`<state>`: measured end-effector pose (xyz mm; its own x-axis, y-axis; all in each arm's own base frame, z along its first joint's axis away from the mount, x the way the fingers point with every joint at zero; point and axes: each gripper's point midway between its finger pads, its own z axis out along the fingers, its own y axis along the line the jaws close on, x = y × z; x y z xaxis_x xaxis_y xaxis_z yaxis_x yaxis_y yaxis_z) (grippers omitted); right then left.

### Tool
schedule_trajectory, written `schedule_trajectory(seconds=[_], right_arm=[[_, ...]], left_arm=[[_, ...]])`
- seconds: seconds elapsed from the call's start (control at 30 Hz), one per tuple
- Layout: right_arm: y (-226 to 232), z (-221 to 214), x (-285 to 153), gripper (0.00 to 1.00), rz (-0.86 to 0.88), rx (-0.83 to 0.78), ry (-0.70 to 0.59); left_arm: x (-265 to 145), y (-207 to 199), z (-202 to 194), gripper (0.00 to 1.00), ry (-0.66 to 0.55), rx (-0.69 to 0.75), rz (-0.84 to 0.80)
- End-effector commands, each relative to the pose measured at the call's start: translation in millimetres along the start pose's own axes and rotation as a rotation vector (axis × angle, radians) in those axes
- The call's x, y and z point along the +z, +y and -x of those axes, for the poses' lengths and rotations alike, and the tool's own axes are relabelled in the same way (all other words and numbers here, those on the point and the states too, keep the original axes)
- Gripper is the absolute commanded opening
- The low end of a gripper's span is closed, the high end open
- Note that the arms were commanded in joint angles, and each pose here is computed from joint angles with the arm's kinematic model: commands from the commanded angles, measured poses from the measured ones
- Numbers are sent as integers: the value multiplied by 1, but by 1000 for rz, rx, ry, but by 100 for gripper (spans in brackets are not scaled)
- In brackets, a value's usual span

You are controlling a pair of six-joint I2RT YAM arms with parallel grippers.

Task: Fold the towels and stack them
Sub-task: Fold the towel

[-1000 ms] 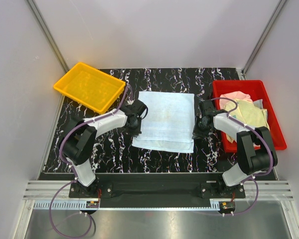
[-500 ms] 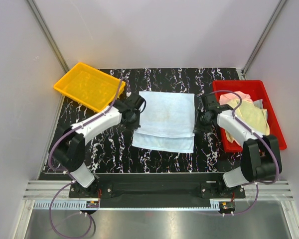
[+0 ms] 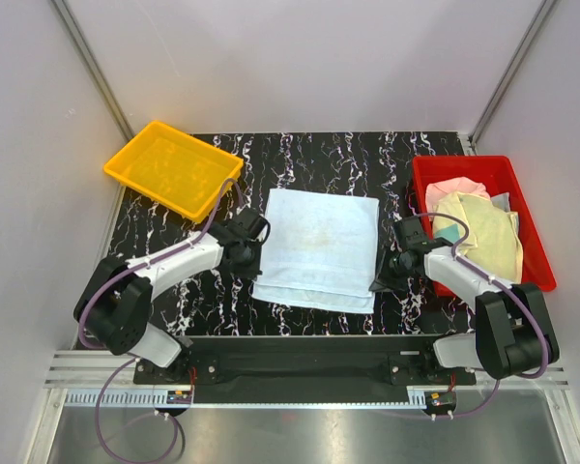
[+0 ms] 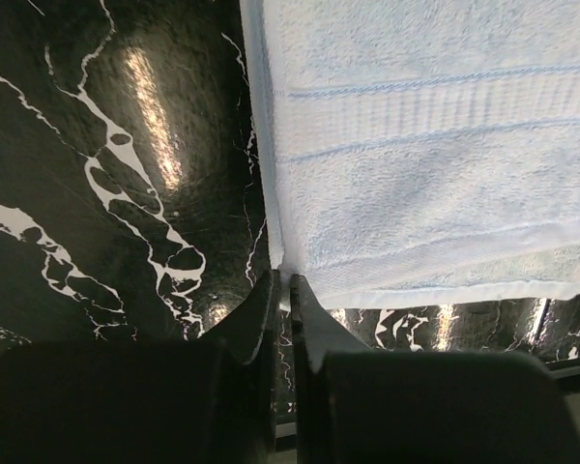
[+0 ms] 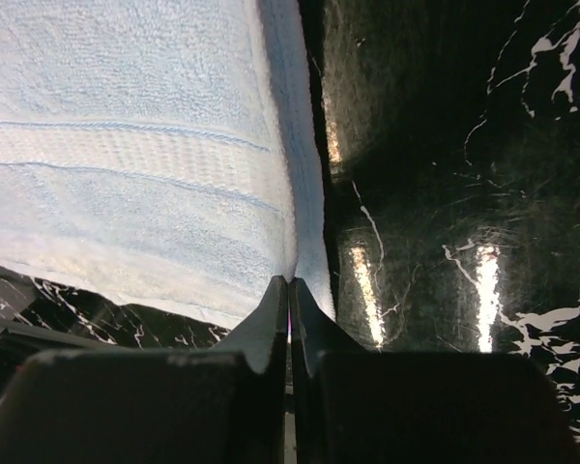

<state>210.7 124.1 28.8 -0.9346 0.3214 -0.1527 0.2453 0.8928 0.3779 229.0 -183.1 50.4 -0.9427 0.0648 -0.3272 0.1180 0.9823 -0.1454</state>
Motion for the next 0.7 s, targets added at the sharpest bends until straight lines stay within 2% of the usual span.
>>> schedule_trajectory(seconds=[0.0, 0.1, 0.17, 0.3, 0.47, 0.6, 0.67], right_arm=[[21, 16, -2, 0, 78, -11, -62], [34, 36, -20, 0, 79, -51, -108], [44, 46, -36, 0, 84, -71, -128], [61, 51, -77, 0, 99, -82, -141], [48, 19, -82, 0, 133, -50, -137], [30, -15, -59, 0, 154, 15, -90], [21, -27, -43, 0, 142, 38, -68]], left_arm=[[2, -18, 15, 0, -62, -4, -79], [-8, -21, 24, 0, -63, 7, -74], [-32, -30, 52, 0, -127, 11, -82], [-77, -39, 66, 0, -168, 20, -108], [-71, -27, 33, 0, -136, 6, -125], [-42, -21, -10, 0, -67, -30, -181], [-34, -26, -18, 0, -62, -34, -221]])
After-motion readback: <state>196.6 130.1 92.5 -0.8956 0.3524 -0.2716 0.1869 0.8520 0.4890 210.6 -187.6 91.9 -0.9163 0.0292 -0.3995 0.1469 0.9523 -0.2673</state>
